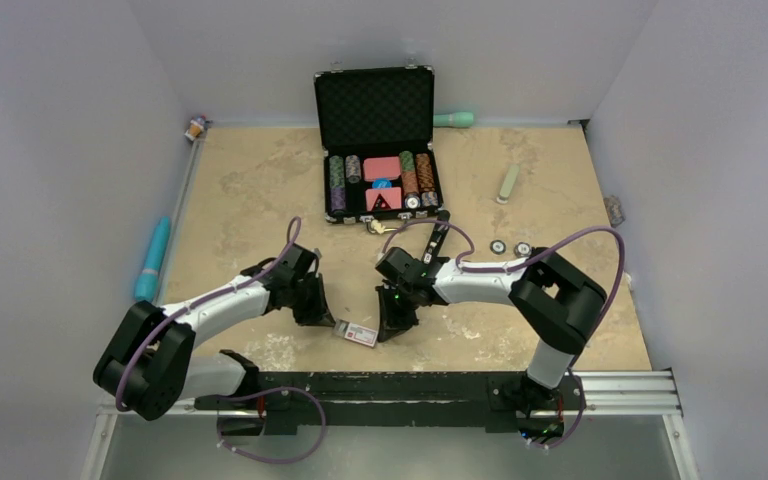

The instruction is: Unload the staples from the stapler

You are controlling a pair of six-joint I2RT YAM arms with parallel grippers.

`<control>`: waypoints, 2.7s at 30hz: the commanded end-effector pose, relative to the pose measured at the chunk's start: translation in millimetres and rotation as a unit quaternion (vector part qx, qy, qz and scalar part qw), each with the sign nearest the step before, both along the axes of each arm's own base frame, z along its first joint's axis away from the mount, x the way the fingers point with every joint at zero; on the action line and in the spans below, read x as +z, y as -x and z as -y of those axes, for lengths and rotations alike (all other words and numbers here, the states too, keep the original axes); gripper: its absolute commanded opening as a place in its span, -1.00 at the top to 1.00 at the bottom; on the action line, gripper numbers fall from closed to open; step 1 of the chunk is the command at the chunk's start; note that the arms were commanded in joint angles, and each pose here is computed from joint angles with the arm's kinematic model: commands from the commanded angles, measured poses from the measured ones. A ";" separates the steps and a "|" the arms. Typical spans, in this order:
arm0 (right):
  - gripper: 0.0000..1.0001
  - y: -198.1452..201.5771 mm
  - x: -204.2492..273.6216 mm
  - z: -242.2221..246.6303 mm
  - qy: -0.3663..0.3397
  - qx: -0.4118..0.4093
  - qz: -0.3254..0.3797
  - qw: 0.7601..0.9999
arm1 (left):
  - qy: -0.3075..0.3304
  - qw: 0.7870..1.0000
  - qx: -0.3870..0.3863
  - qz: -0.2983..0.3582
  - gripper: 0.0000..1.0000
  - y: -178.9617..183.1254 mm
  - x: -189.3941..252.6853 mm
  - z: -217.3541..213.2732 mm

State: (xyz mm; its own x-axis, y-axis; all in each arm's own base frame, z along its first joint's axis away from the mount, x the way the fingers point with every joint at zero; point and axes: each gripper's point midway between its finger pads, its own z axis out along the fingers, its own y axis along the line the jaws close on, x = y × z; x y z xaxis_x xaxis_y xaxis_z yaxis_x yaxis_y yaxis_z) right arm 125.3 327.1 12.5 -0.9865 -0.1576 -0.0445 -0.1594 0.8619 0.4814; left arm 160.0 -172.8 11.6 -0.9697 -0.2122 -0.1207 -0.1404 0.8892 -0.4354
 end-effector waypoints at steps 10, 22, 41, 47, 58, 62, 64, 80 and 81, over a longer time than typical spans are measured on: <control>1.00 -5.0 -5.0 -12.0 -0.007 0.023 0.011 1.000 | -0.009 1.000 0.005 -0.011 1.00 13.6 -11.2 -8.1; 1.00 -9.5 -8.9 -15.1 -0.003 0.029 0.016 0.999 | 0.001 1.000 0.014 -0.015 1.00 20.2 -10.5 -8.7; 1.00 -12.9 -15.1 -17.1 0.008 0.047 0.021 0.999 | 0.008 1.000 0.023 -0.017 1.00 24.9 -13.4 -9.3; 1.00 -14.3 -18.2 -16.6 0.017 0.055 0.022 0.998 | 0.010 0.999 0.028 -0.018 1.00 25.6 -15.9 -9.5; 0.97 -23.0 -11.6 -14.2 0.028 0.083 0.052 0.995 | 0.012 0.999 0.038 -0.011 1.00 24.6 -11.9 -10.8; 0.58 -38.0 20.9 -12.8 0.030 0.098 0.106 0.989 | 0.001 0.999 0.039 0.011 1.00 20.9 5.6 -16.1; 0.37 -47.0 40.1 -11.6 0.033 0.104 0.136 0.985 | -0.002 0.999 0.041 0.026 1.00 18.1 19.4 -18.7; -0.41 -68.0 137.5 -1.2 -0.005 0.157 0.290 0.944 | -0.068 0.979 0.064 0.179 -0.42 23.3 143.0 -77.6; -0.42 -64.8 134.3 -0.7 -0.004 0.163 0.286 0.944 | -0.076 0.977 0.066 0.190 -0.42 24.9 147.9 -83.3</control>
